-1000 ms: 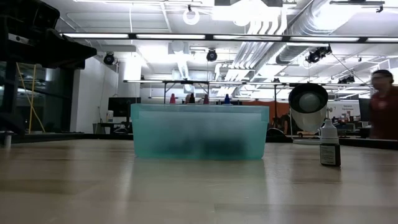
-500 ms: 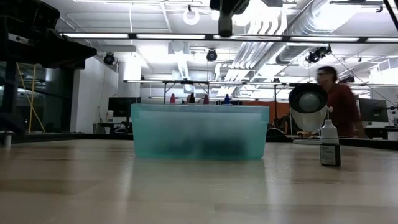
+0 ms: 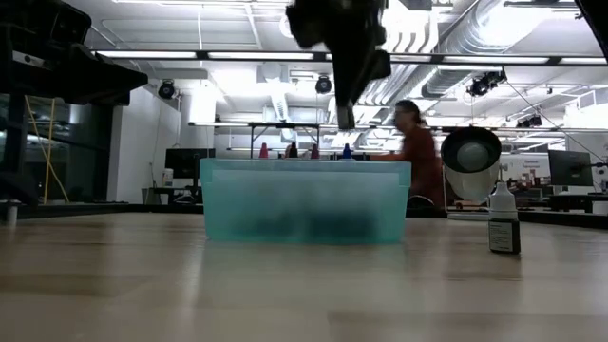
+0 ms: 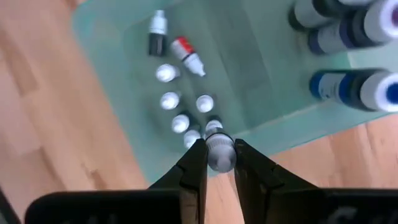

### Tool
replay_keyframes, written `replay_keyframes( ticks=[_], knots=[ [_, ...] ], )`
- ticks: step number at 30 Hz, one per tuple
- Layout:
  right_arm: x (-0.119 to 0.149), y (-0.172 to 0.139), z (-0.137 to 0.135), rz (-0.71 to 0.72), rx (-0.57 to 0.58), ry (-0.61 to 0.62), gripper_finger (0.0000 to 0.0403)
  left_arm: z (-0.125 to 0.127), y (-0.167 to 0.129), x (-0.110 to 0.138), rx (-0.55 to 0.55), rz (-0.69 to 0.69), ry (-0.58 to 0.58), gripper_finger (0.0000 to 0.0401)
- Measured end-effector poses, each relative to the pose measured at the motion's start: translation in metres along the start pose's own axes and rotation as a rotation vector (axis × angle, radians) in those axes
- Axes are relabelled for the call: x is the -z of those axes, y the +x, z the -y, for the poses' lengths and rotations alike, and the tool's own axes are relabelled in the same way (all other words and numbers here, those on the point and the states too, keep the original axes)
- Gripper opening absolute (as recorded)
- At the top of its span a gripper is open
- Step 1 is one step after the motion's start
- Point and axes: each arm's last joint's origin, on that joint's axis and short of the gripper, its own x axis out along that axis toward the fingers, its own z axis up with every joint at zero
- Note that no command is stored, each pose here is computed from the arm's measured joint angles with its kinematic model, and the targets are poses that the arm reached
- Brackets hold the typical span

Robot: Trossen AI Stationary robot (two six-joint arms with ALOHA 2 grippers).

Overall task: Pick & Place food coloring
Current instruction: Put the small green food coloring bottle into the green bin

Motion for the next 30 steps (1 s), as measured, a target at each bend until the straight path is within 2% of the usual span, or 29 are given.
replay_keyframes(
  ticks=[8, 17, 30],
  knots=[
    [0.001, 0.042, 0.011, 0.027, 0.000, 0.188, 0.0053, 0.000, 0.000, 0.000, 0.000, 0.000, 0.000, 0.0000],
    [0.010, 0.075, 0.019, 0.080, 0.070, 0.350, 0.0053, 0.000, 0.000, 0.000, 0.000, 0.000, 0.000, 0.0000],
    [0.018, 0.092, 0.027, 0.120, 0.157, 0.411, 0.0053, 0.000, 0.000, 0.000, 0.000, 0.000, 0.000, 0.0000]
  ],
)
